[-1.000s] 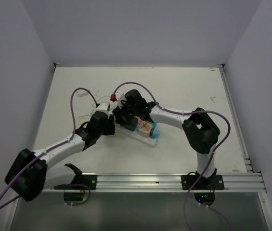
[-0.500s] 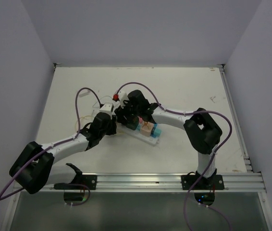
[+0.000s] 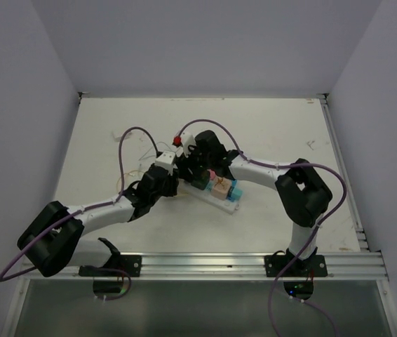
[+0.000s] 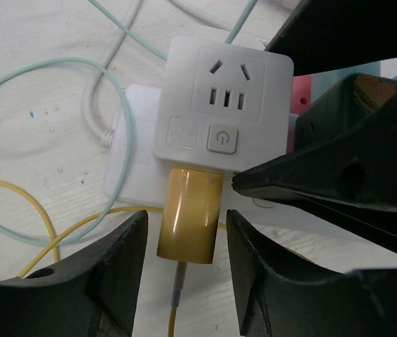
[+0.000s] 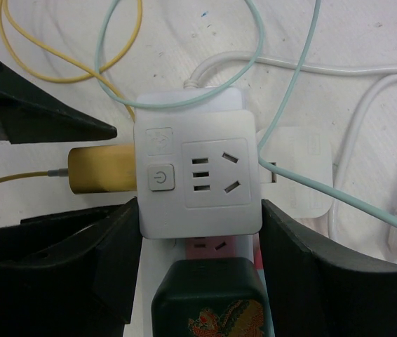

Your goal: Pull the plug off the socket

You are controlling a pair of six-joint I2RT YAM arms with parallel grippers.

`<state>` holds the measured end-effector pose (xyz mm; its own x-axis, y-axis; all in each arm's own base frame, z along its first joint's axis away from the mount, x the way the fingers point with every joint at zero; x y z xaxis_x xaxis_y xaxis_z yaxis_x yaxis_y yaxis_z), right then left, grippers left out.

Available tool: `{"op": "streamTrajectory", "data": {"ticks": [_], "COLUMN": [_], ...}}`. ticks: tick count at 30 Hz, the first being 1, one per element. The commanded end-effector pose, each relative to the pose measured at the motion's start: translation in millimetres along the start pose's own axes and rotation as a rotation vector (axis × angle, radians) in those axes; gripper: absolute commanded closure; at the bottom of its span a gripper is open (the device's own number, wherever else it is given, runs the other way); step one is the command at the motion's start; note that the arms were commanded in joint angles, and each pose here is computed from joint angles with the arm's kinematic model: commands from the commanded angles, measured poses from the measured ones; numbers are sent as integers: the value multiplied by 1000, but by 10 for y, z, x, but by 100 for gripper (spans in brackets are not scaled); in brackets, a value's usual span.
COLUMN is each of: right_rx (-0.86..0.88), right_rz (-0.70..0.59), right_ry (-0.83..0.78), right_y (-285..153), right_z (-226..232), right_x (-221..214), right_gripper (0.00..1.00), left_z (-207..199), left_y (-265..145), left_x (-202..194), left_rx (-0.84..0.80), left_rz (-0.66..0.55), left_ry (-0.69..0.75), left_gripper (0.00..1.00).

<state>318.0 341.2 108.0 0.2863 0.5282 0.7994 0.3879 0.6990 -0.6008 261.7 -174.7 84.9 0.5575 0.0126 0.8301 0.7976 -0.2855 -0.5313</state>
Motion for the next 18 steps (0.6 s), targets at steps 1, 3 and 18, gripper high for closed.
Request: {"op": "streamTrajectory", "data": {"ticks": [1, 3, 18], "right_rx": [17, 21, -67], "right_rz": [113, 117, 199], "right_ry": [18, 22, 60], "right_y": [-122, -133, -196], "right_z": [-17, -24, -276], "right_x": [-296, -310, -560], "right_gripper": [100, 100, 100], "left_z": [-117, -130, -237], "left_y": [31, 36, 6], "left_x": [67, 50, -24], "left_rx": [-40, -42, -79], "left_rz": [-63, -62, -48], "left_ry": [56, 73, 121], "left_gripper": [47, 46, 88]}}
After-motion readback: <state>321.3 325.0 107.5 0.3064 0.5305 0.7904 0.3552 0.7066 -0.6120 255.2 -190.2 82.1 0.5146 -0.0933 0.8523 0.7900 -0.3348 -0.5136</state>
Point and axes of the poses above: each gripper's point midway between its finger pads, its own y axis out along the fingers, its own z axis along the line the jaws close on, x = y × z, the point moved 4 cm from there along -y, back along the fingers, and after that the axes turned 5 degrees about -y, right-handed, at the moved point
